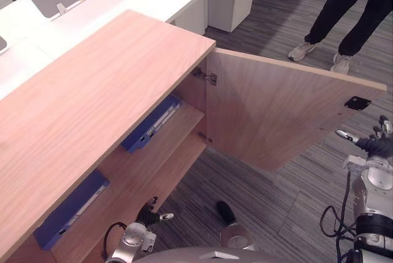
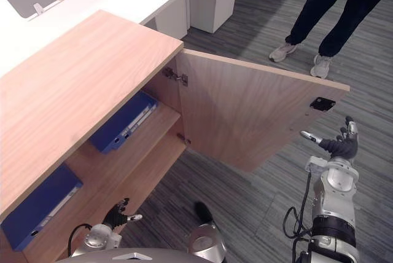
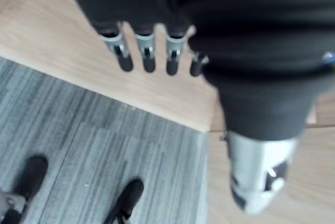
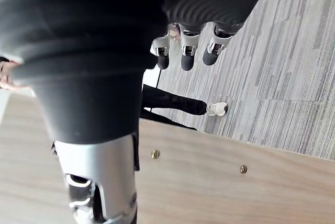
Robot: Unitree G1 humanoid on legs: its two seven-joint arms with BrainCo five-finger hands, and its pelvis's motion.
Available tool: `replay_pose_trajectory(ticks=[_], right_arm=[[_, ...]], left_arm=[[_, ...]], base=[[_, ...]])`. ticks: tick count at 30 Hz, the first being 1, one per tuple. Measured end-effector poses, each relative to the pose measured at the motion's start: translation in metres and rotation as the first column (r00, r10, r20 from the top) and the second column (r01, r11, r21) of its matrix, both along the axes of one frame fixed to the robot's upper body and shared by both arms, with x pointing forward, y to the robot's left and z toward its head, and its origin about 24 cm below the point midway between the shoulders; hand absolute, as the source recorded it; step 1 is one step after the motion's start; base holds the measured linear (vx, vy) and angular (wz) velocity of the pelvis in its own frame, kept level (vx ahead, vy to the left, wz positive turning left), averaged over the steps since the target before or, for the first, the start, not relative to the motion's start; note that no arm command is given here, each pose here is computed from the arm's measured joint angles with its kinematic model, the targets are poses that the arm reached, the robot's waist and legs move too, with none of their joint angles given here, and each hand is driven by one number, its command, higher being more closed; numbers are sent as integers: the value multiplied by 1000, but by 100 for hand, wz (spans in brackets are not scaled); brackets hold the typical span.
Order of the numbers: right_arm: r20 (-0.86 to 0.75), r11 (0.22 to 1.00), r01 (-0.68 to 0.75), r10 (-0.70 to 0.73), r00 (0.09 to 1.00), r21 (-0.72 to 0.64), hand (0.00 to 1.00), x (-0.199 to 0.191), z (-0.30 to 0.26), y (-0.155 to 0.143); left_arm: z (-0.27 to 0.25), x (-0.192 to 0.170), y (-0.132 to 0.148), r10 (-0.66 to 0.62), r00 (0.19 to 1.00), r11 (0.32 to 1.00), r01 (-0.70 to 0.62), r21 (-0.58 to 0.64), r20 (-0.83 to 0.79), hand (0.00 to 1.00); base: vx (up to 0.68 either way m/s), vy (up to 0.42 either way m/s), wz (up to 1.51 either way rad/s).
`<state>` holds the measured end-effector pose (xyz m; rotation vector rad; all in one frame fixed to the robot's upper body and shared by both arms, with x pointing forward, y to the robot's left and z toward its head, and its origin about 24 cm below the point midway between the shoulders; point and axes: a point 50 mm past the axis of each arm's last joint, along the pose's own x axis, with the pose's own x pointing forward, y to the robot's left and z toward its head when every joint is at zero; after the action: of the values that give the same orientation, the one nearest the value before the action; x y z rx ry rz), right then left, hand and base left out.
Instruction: Walk over to the cabinet, pick up the folder, carry it to the office cabinet, place the folder inside the office cabinet, then close the office cabinet door
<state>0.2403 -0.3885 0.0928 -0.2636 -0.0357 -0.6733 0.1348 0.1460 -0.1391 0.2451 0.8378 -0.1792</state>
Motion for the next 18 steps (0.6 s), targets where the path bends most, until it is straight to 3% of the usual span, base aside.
replay_pose_trajectory(ticks=[5, 18], right_arm=[[15, 997, -63, 63, 998, -35, 0, 18, 12, 11], [70, 999, -19, 22, 997, -38, 0, 22, 22, 11]], left_arm=[[1, 1, -2, -16, 1000, 1000, 16, -2, 8, 0], [1, -1, -7, -54, 998, 999, 54, -1, 13, 0]], base=[[-9, -69, 5], [-28, -53, 7]])
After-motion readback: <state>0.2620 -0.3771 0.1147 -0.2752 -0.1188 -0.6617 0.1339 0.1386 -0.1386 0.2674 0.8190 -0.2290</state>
